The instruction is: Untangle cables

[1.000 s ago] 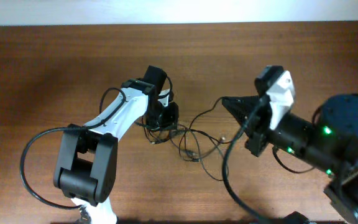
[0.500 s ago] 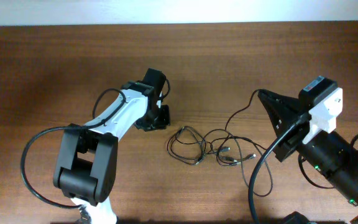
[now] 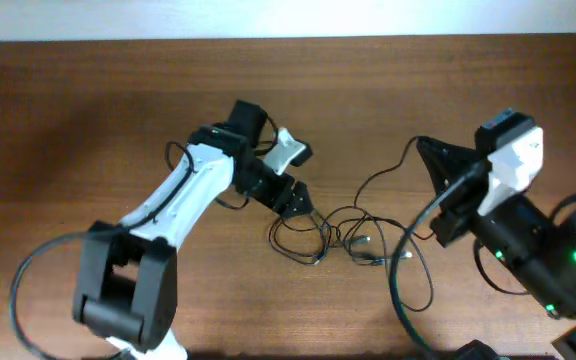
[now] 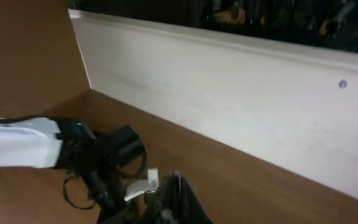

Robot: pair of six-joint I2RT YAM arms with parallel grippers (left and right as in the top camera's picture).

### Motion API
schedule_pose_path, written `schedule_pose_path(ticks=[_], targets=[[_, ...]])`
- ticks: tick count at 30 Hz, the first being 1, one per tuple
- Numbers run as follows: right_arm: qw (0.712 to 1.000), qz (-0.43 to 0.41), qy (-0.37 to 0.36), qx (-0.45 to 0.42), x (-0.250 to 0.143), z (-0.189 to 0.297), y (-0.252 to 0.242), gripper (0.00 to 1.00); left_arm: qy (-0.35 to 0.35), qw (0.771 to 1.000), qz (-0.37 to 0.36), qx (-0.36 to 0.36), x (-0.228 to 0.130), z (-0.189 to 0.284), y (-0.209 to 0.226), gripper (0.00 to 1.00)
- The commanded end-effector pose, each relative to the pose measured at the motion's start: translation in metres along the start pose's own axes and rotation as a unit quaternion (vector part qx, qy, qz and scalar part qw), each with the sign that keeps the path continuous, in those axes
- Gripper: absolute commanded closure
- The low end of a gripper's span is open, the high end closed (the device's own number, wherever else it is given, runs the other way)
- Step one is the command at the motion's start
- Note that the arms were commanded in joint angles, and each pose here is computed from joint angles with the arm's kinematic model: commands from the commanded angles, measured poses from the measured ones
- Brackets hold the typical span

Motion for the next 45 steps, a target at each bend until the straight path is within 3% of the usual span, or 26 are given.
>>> schedule_pose_path(ticks=[1, 4, 7, 8, 9, 11, 12, 13, 15, 19, 24, 33, 38, 45], targets=[[0.999, -0.033, 0.01, -0.011, -0.002, -0.01, -0.004, 0.96, -0.007, 0.996, -0.086, -0.03, 0.005, 0.001, -0.041, 0.25], [0.998, -0.051, 0.02, -0.011, -0.005, -0.018, -0.004, 0.96, 0.015, 0.989, -0.143, -0.041, -0.003, -0.013, -0.064, 0.13], [0.998, -0.057, 0.024, -0.011, -0.007, -0.02, -0.004, 0.96, 0.024, 0.984, -0.17, -0.048, -0.006, -0.022, -0.078, 0.14], [0.998, -0.059, 0.025, -0.01, -0.007, -0.02, -0.004, 0.96, 0.024, 0.983, -0.174, -0.049, -0.007, -0.024, -0.08, 0.22], [0.998, -0.059, 0.025, -0.008, -0.007, -0.02, -0.003, 0.96, 0.024, 0.983, -0.178, -0.05, -0.007, -0.026, -0.081, 0.37], [0.998, -0.059, 0.025, -0.009, -0.007, -0.02, -0.003, 0.96, 0.024, 0.982, -0.179, -0.05, -0.006, -0.031, -0.08, 0.82], [0.998, -0.059, 0.025, -0.009, -0.007, -0.02, -0.003, 0.96, 0.026, 0.983, -0.176, -0.047, -0.005, -0.034, -0.077, 0.98], [0.998, -0.059, 0.024, -0.009, -0.007, -0.019, -0.003, 0.96, 0.028, 0.985, -0.166, -0.034, -0.004, -0.038, -0.071, 1.0], [0.998, -0.058, 0.015, -0.009, -0.003, -0.015, -0.004, 0.96, 0.034, 0.992, -0.116, 0.044, 0.001, -0.049, -0.042, 1.0], [1.0, -0.017, 0.005, -0.019, 0.001, -0.011, -0.006, 0.96, 0.054, 0.99, -0.051, 0.117, -0.002, -0.069, -0.008, 1.0], [0.996, -0.017, 0.011, -0.091, 0.0, -0.005, -0.027, 0.96, 0.081, 0.969, 0.03, 0.233, -0.015, -0.08, 0.043, 1.0], [0.991, -0.019, -0.015, -0.131, 0.022, 0.022, -0.039, 0.96, 0.053, 0.952, 0.201, 0.223, -0.026, -0.029, 0.118, 1.0], [0.984, 0.001, -0.047, -0.174, 0.049, 0.05, -0.052, 0.96, 0.047, 0.941, 0.249, 0.225, -0.037, -0.009, 0.143, 1.0], [0.971, 0.009, -0.058, -0.231, 0.089, 0.105, -0.07, 0.96, 0.045, 0.939, 0.255, 0.226, -0.038, -0.006, 0.147, 0.98]])
Point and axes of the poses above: each gripper's point midway between its finger pads, its own z axis back along the fingers, its own y axis along the line the jaws close on, x = y × z, the point moved 3 cm from there along z, back along the fingers, and after that the axes turned 7 degrees about z, right-handed, at the moved point
